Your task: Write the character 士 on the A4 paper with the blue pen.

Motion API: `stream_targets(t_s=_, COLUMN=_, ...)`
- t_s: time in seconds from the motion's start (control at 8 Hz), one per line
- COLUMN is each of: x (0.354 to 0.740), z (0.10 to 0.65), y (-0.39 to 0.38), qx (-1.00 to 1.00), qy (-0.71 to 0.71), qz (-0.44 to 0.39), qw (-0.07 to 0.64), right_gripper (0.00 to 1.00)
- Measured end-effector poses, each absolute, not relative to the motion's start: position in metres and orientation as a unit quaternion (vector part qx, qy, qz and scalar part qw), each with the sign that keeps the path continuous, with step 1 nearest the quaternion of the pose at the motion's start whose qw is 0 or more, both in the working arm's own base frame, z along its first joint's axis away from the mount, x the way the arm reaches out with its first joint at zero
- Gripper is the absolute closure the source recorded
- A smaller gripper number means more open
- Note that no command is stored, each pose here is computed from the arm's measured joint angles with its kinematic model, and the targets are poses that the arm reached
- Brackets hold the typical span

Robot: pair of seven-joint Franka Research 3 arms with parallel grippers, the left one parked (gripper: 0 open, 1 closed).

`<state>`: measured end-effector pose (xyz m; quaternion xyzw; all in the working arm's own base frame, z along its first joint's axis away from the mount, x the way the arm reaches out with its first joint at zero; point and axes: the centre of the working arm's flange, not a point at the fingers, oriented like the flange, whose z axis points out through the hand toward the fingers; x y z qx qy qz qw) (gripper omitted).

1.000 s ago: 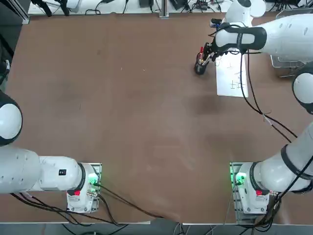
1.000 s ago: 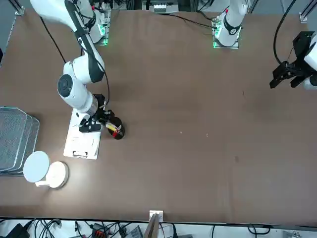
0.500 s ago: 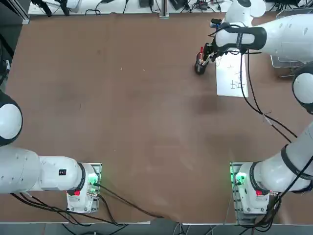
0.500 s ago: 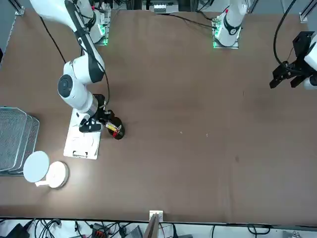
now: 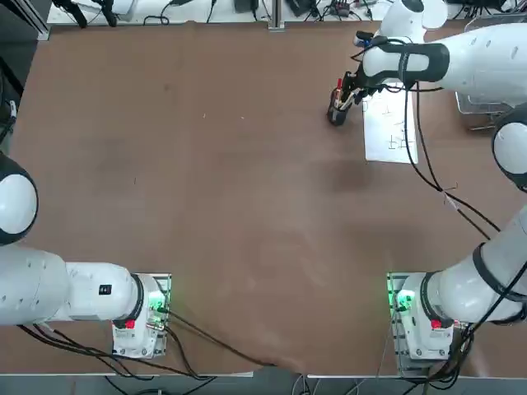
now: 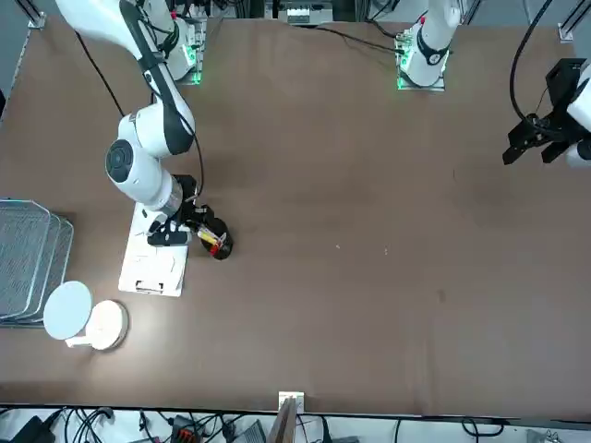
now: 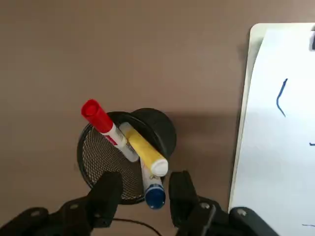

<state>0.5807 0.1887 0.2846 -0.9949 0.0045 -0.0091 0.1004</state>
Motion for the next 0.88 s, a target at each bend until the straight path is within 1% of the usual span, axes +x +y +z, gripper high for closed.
stream_targets(t_s=0.25, x=0.5807, z=0.2846, y=0.1887, qx=-0.995, qy=0.005, qz=-0.009, qw=0.100, right_gripper=0.40)
stream_targets(t_s=0.88, x=0.5816, z=0.2845, y=0.1860, qx=-0.995, qy=0.005, qz=-0.010, qw=0.100, right_gripper=0.45)
